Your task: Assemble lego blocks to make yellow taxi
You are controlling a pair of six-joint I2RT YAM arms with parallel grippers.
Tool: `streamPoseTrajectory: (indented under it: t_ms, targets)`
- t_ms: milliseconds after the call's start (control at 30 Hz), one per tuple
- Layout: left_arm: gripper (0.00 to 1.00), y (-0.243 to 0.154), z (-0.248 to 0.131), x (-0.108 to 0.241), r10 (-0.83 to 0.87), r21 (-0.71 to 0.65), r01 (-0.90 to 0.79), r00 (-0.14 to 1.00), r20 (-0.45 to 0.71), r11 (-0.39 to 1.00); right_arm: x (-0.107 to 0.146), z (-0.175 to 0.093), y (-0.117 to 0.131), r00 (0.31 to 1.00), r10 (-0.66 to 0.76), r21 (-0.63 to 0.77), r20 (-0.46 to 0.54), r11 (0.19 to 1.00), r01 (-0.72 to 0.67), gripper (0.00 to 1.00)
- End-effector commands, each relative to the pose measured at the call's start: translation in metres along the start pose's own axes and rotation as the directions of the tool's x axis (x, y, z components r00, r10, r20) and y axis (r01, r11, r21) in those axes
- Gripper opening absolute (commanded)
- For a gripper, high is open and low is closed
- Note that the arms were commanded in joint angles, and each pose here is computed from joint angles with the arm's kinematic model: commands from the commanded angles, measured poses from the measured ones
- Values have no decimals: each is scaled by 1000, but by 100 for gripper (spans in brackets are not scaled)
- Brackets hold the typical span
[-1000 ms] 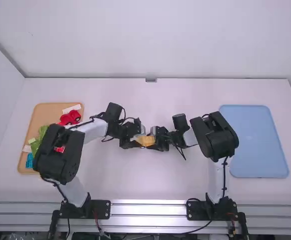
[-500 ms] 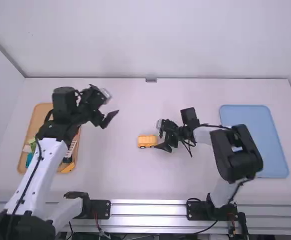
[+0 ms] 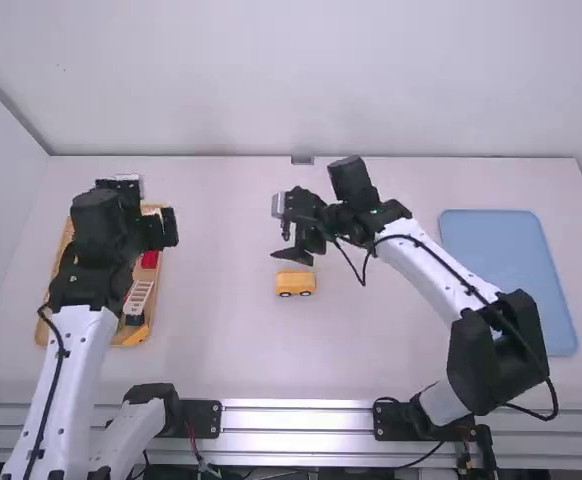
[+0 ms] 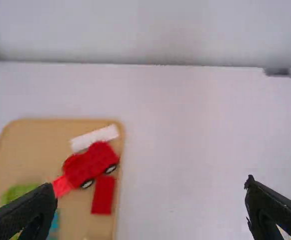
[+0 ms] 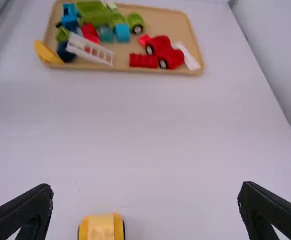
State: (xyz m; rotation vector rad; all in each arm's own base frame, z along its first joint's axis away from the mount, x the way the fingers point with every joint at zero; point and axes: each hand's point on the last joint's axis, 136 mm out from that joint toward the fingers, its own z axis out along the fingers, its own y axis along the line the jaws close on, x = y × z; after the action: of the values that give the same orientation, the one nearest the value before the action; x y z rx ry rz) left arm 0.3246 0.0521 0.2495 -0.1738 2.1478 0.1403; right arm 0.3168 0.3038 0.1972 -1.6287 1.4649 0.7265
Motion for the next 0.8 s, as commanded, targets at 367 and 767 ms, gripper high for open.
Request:
streamPoseTrajectory:
  t_ms: [367, 767]
  targets:
    - [99, 56, -48, -11, -293, -269, 336, 937, 188, 903, -84, 16, 4, 996, -51, 23, 77, 999, 49, 99]
    - [99, 94, -49, 3, -379, -358, 425, 905, 192, 831, -85, 55, -14, 999, 26, -43, 45, 999, -24, 99]
